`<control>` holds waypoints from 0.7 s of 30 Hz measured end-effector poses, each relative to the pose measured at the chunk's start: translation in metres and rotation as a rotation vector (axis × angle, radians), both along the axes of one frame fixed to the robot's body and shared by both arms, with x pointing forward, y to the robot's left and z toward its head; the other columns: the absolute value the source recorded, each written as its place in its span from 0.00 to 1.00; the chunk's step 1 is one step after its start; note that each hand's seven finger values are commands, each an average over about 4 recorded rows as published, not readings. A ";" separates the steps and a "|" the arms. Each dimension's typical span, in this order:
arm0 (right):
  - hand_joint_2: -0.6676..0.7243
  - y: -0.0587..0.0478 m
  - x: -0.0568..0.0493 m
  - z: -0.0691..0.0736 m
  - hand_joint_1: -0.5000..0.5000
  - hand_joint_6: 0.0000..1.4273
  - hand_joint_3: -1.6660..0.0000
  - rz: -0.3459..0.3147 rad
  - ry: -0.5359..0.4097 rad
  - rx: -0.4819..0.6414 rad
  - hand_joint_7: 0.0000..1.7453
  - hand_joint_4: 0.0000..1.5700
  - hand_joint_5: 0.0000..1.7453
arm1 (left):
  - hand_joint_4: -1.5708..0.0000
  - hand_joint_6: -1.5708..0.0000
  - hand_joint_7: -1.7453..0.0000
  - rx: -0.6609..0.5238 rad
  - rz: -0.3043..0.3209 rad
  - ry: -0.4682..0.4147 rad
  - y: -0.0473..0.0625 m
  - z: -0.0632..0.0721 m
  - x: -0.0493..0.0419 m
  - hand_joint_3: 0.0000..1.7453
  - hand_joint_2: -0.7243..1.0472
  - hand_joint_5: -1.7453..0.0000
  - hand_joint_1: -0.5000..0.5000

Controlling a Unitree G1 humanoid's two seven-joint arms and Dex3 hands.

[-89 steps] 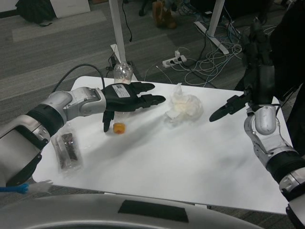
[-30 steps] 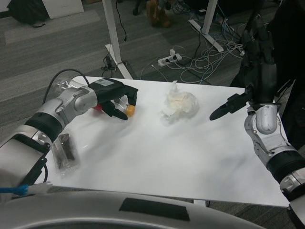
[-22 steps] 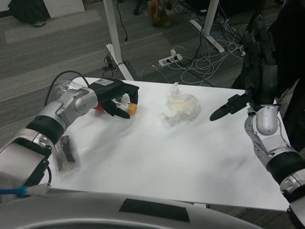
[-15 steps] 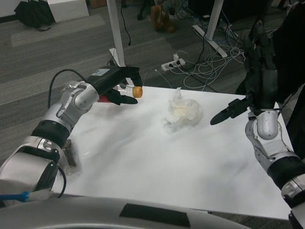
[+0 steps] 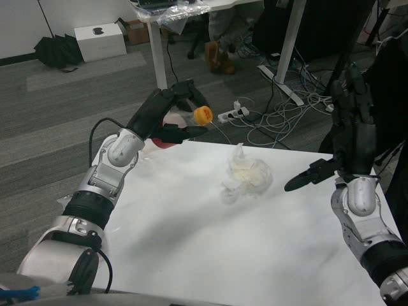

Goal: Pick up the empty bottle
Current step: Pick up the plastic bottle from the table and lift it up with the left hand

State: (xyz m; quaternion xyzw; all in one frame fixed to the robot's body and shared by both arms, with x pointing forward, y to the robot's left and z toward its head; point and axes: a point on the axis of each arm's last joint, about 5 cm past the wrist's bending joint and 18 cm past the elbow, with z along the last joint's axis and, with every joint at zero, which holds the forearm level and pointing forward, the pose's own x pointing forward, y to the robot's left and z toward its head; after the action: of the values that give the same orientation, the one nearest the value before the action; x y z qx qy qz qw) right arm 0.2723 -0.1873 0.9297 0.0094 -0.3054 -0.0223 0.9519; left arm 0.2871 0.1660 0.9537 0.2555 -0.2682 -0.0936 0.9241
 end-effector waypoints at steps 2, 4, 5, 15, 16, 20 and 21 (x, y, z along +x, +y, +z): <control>0.86 0.001 0.000 -0.001 0.08 0.00 1.00 -0.002 0.002 0.004 0.00 0.00 0.00 | 0.02 0.20 0.12 -0.125 -0.033 -0.039 -0.004 0.006 -0.0014 0.30 0.90 0.00 0.00; 0.84 0.001 0.000 -0.002 0.08 0.00 1.00 -0.003 0.006 0.005 0.00 0.00 0.00 | 0.02 0.21 0.12 -0.232 -0.076 -0.057 -0.008 0.009 -0.0023 0.30 0.90 0.00 0.00; 0.83 0.001 0.000 -0.002 0.08 0.00 1.00 -0.005 0.008 0.005 0.00 0.00 0.00 | 0.02 0.22 0.12 -0.276 -0.100 -0.061 -0.011 0.010 -0.0026 0.30 0.90 0.00 0.00; 0.81 0.002 0.002 -0.002 0.11 0.00 1.00 0.046 0.030 -0.064 0.00 0.00 0.00 | 0.00 0.18 0.12 -0.697 -0.263 -0.008 -0.026 -0.001 -0.0051 0.30 0.90 0.00 0.00; 0.80 0.002 0.002 -0.002 0.12 0.00 1.00 0.052 0.033 -0.067 0.00 0.00 0.00 | 0.00 0.18 0.12 -0.716 -0.266 0.007 -0.025 -0.003 -0.0047 0.30 0.90 0.00 0.00; 0.77 0.003 0.003 0.001 0.12 0.00 1.00 0.069 0.024 -0.073 0.00 0.00 0.00 | 0.00 0.18 0.12 -0.755 -0.274 0.061 -0.026 -0.012 -0.0037 0.30 0.90 0.00 0.00; 0.77 0.003 0.004 0.002 0.12 0.00 1.00 0.072 0.020 -0.076 0.00 0.00 0.00 | 0.00 0.18 0.12 -0.762 -0.274 0.074 -0.026 -0.014 -0.0035 0.30 0.90 0.00 0.00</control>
State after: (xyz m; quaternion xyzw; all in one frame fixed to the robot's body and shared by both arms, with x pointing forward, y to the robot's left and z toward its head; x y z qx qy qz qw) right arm 0.2758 -0.1844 0.9318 -0.0162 -0.2961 0.0234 0.9547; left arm 0.2836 0.1397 0.9398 -0.1469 -0.2818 -0.1190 0.9407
